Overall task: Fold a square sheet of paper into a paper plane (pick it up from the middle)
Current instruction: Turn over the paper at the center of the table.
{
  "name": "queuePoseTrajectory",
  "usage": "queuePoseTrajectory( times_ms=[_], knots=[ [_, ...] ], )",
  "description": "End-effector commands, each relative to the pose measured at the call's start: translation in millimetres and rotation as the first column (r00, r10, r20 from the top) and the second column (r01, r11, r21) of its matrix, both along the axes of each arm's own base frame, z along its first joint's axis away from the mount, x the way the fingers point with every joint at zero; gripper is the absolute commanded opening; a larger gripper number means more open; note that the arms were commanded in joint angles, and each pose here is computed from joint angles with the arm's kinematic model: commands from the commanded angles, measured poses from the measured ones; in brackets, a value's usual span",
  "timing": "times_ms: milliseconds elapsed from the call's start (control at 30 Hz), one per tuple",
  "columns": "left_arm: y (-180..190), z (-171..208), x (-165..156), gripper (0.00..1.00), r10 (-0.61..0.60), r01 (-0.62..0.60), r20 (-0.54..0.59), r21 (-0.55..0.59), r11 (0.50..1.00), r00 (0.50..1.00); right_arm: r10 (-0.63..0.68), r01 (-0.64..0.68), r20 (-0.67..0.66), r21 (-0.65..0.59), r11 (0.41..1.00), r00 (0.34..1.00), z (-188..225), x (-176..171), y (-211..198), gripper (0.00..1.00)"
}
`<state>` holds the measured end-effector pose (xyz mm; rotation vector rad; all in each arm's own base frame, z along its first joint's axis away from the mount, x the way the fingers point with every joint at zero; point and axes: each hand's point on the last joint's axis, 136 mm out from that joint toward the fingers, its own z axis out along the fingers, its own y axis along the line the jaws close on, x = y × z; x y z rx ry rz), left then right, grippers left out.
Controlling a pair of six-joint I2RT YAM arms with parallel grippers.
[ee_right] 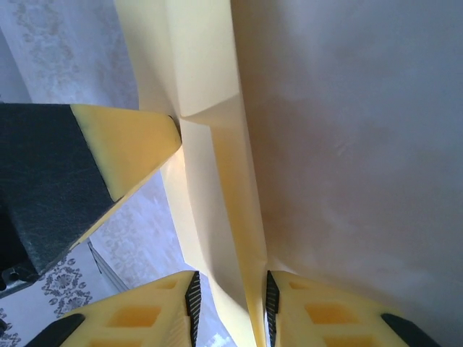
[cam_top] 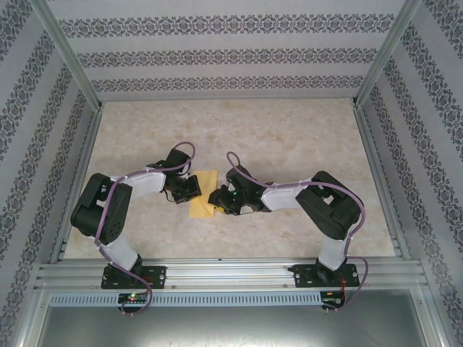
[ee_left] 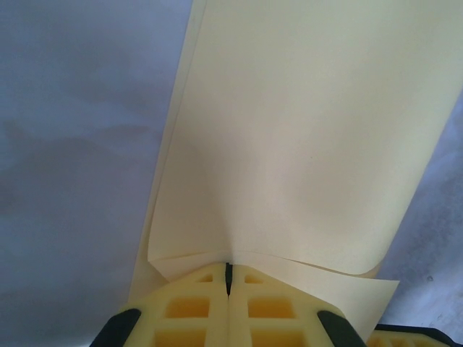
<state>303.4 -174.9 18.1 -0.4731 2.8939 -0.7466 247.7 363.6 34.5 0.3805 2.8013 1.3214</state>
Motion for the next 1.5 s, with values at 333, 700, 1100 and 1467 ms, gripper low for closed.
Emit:
queuePoseTrajectory(
  times_ms=[333, 700, 1100, 1467],
  knots=[
    [16.2, -8.8, -14.8, 0.01, 0.026, -0.024, -0.060, 0.042, 0.999, 0.998, -0.042, 0.036, 0.080, 0.082, 0.996, 0.996, 0.4, 41.4, 7.5, 0.34],
    [16.9, -5.8, -12.2, 0.02, 0.035, -0.033, -0.056, 0.034, 0.999, 0.998, 0.040, -0.051, 0.105, 0.104, 0.993, 0.994, -1.2, 31.6, 17.2, 0.33],
    [18.0, -3.5, -12.3, 0.02, 0.041, -0.039, -0.052, 0.035, 0.999, 0.998, 0.064, -0.069, 0.075, 0.065, 0.996, 0.995, -8.5, 15.7, 14.6, 0.31],
    [17.0, -3.4, -13.9, 0.02, 0.039, -0.038, -0.051, 0.025, 0.999, 0.998, 0.052, -0.054, 0.042, 0.057, 0.997, 0.998, -15.7, 13.6, 17.2, 0.22]
  ],
)
